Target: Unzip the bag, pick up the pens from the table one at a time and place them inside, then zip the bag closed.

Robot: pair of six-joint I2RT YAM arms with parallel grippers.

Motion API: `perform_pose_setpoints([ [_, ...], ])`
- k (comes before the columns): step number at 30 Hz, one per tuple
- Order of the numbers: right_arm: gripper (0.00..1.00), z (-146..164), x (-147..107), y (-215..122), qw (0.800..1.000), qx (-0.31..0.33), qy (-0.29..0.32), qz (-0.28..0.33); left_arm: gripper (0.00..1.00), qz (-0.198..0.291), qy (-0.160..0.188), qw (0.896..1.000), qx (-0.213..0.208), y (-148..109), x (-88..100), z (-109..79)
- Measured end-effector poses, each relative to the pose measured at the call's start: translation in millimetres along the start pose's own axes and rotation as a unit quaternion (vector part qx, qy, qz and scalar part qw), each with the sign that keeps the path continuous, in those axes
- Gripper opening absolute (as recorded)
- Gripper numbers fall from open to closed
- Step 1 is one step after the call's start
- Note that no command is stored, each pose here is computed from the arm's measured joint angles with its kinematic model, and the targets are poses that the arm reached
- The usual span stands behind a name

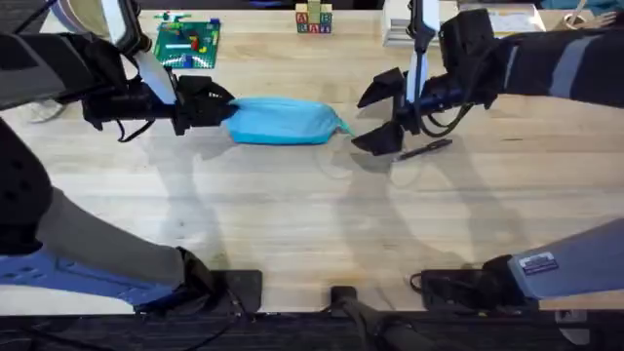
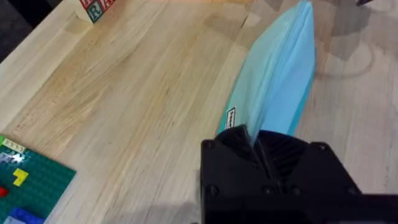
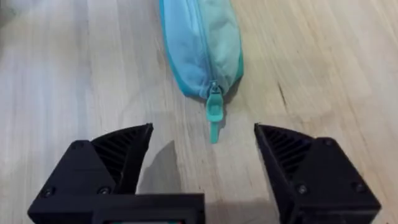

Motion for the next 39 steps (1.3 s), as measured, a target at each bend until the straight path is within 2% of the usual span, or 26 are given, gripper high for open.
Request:
perform_pose_setpoints([
  [10, 0.997, -3, 7, 4, 1.000, -0.008, -0.027, -0.011, 0.042, 0.000, 0.000, 1.000, 0.000, 0, 0.0, 0.0],
  [18, 0.997, -9, -4, 20, 1.000, 0.006, -0.018, -0.002, 0.042, 0.000, 0.000, 1.000, 0.000, 0, 0.0, 0.0],
  [39, 0.995, -9, -7, 44, 0.999, 0.021, -0.038, 0.000, 0.042, 0.000, 0.000, 1.000, 0.000, 0, 0.0, 0.0],
])
Point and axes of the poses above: each hand's point on the last joint's axis, 136 mm out from that joint toward the fingers, its own y axis out along the fingers, its own z axis along the line the jaws close on, x = y × z, the point moved 7 cm from there along -y, back along the fingers, and after that the axes turned 7 degrees about y, right-handed, at the moved point
